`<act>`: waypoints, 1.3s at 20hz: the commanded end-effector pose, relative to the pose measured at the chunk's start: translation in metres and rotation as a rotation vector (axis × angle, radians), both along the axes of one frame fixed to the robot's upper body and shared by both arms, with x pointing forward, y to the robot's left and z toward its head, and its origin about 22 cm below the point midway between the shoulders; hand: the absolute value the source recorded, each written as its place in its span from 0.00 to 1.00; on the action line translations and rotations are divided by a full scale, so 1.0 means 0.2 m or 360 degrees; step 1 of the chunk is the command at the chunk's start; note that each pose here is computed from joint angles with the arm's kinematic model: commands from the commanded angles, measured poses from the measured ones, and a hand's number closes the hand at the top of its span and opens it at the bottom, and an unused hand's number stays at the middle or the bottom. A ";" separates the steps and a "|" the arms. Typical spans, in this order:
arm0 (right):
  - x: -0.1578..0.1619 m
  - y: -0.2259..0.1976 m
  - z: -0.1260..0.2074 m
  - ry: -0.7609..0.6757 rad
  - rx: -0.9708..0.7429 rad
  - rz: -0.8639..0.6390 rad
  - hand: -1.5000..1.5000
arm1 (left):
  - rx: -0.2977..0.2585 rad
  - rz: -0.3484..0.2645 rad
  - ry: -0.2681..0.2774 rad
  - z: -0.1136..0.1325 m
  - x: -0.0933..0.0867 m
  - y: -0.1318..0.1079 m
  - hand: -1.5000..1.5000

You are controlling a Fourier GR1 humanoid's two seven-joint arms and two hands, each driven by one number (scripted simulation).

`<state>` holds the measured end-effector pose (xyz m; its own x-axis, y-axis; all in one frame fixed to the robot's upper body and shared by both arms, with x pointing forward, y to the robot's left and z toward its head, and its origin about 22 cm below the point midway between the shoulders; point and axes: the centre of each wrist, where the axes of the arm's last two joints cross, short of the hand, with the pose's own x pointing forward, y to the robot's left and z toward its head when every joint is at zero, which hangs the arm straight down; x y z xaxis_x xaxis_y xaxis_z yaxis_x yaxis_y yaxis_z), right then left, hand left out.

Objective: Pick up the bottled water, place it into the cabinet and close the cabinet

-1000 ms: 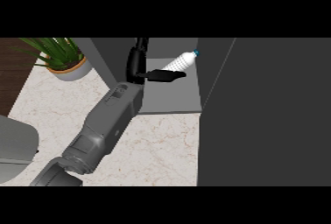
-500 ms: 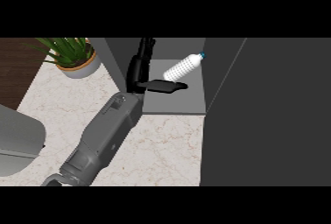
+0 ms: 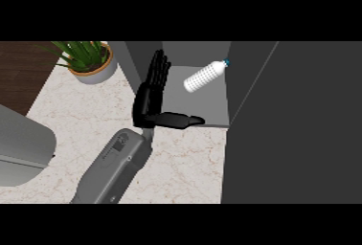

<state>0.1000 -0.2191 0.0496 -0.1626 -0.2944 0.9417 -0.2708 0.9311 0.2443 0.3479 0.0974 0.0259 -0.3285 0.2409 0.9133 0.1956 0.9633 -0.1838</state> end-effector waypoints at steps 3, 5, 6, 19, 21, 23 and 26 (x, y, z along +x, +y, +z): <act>-0.03 0.01 0.01 -0.0011 -0.0034 0.0047 0.00 | -0.0126 0.0070 -0.0032 0.14 -0.28 0.15 0.00; -0.02 -0.02 -0.01 -0.0029 0.0001 0.0022 0.00 | -0.0155 0.0010 0.0018 0.13 -0.47 0.11 0.00; -0.02 0.05 -0.02 -0.0039 0.0010 0.0062 0.00 | -0.0157 0.0021 0.0028 0.09 -0.52 0.19 0.00; -0.09 0.06 0.14 -0.0056 -0.0386 0.0709 1.00 | -0.0160 0.0112 -0.0068 0.26 -1.05 0.45 0.00; -0.07 0.08 0.18 -0.0076 -0.0422 0.0769 1.00 | -0.0160 0.0114 -0.0077 0.28 -1.14 0.48 0.00; -0.11 0.16 0.20 -0.0115 -0.0417 0.0793 1.00 | -0.0166 0.0187 -0.0073 0.29 -1.17 0.53 0.00; -0.07 0.20 0.24 -0.0206 -0.0435 0.0830 1.00 | -0.0178 0.0197 -0.0062 0.27 -1.20 0.63 0.00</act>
<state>0.0902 -0.1964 0.0813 -0.1283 -0.0599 0.9899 -0.6236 0.7810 -0.0336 0.1200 0.2050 0.0785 -0.3923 0.2997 0.8696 0.1052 0.9538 -0.2813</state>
